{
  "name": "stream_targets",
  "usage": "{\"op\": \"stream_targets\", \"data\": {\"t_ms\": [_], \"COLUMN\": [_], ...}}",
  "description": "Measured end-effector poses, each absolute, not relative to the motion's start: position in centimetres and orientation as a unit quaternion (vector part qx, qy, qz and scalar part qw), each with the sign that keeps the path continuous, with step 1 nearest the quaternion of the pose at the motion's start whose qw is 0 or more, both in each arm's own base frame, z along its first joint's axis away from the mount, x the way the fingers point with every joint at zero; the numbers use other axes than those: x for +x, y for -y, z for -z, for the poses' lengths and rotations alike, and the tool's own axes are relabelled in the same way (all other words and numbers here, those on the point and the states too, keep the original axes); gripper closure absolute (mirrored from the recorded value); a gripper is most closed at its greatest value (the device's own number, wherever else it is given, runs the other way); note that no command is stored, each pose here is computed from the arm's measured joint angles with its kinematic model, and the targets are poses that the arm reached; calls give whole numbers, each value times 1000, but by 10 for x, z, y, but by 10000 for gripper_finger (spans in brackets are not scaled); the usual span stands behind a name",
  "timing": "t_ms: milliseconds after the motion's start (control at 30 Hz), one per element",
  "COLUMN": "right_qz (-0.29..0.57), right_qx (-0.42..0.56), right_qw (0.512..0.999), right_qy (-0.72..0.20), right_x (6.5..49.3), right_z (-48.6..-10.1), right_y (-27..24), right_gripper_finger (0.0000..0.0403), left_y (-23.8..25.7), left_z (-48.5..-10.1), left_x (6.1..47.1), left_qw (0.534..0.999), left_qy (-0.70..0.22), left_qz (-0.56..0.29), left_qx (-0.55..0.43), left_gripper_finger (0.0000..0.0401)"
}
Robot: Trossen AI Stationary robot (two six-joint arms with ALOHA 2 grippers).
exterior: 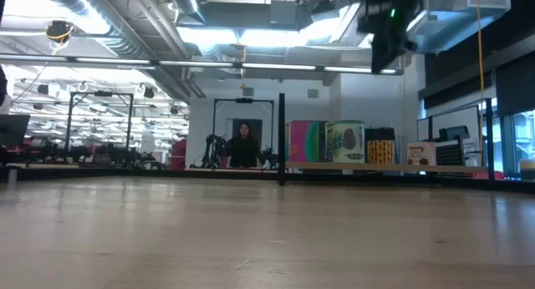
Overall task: Pick and place cans onto a shelf
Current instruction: Put the canned mushrooms on the shelf
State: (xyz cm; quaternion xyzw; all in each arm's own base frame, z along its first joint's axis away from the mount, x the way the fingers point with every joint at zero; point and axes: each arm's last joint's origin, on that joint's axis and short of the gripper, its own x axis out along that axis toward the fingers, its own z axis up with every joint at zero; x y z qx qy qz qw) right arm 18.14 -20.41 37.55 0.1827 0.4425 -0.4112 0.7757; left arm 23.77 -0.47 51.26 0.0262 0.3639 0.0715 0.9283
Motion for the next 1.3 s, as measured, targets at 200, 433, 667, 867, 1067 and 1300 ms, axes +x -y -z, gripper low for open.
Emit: {"op": "stream_targets", "data": {"t_ms": [200,433,667,867,1067,1300], "right_qz": [258,91,-32,-98,-118,-145], "right_qx": [108,108,115,121,155,148], "right_qw": [846,846,843,832,802,775], "right_qy": [-453,-514,-525,-533,-564,-597], "right_x": [181,164,153,149,151,156], "right_z": [-403,-405,-412,-415,-413,-408], "right_y": [151,88,34,-2,-31,-57], "right_gripper_finger": [327,327,327,327,327,327], "left_y": [10,22,31,31,31,31], "left_z": [-510,-507,-507,-507,-508,-508], "left_x": [236,232,231,231,231,231], "left_qw": [924,916,914,915,915,915], "left_qy": [-382,-400,-399,-399,-400,-400], "left_qz": [-3,35,65,63,57,54], "left_qx": [-5,-3,15,16,2,2], "left_gripper_finger": [357,357,357,357,357,357]}}
